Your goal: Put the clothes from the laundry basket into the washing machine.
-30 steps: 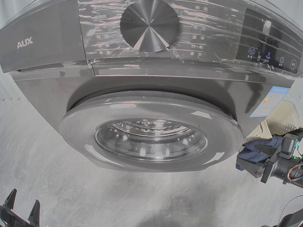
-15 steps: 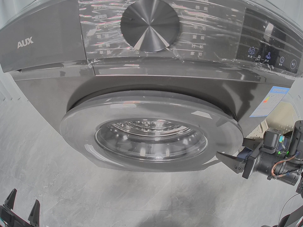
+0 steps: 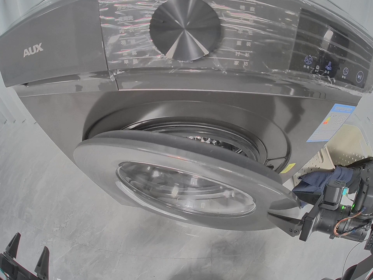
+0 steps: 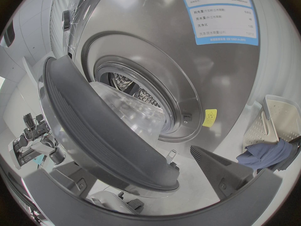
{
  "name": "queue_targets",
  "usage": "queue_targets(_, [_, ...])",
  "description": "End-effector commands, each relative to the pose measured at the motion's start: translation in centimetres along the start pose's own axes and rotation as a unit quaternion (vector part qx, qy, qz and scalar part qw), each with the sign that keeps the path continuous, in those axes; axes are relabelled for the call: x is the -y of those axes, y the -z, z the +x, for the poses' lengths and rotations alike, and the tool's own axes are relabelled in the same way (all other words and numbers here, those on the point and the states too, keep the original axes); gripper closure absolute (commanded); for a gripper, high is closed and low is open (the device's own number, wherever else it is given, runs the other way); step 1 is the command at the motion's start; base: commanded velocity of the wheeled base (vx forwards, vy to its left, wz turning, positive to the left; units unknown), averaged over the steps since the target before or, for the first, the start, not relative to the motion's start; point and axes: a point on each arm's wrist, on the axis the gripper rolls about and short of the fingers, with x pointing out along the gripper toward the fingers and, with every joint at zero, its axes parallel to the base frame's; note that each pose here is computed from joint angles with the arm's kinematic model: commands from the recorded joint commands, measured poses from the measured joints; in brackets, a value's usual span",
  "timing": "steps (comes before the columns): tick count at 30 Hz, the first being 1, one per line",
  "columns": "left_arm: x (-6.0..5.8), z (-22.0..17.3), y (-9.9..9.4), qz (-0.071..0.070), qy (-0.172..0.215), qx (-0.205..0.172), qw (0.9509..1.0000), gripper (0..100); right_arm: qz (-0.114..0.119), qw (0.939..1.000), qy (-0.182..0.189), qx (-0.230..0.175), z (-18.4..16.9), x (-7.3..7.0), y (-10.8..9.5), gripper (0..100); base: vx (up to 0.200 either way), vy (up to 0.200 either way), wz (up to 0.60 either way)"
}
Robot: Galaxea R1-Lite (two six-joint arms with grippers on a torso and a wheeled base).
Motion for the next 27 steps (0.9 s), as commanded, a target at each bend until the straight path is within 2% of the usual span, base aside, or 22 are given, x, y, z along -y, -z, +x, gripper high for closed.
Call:
queue_targets(1, [0.0, 0.0, 0.4, -0.001, 0.0, -0.001, 1.0, 0, -0.001, 0.9999, -0.003, 0.01, -0.2, -0.1, -0.3, 0, 0.0, 0.0, 0.0])
queue_targets(11, [0.0, 0.0, 0.4, -0.001, 0.0, -0.001, 1.0, 0, -0.009, 0.9993, -0.035, -0.013, -0.6, -1.0, 0.9, 0, 0.0, 0.0, 0.0])
queue_targets(17, [0.0, 0.0, 0.4, 0.0, 0.0, -0.001, 1.0, 0, -0.009, 0.9994, -0.031, -0.014, -1.0, -0.8, 1.2, 0, 0.0, 0.0, 0.0])
queue_targets(20, [0.0, 0.0, 0.4, 0.001, 0.0, -0.001, 1.0, 0, -0.007, 0.9997, -0.023, -0.005, -0.5, -0.8, 0.5, 0, 0.0, 0.0, 0.0])
queue_targets(27, [0.0, 0.0, 0.4, 0.0, 0.0, -0.001, 1.0, 0, -0.001, 1.0, -0.005, 0.002, 1.4, -0.4, -0.8, 0, -0.2, 0.0, 0.0])
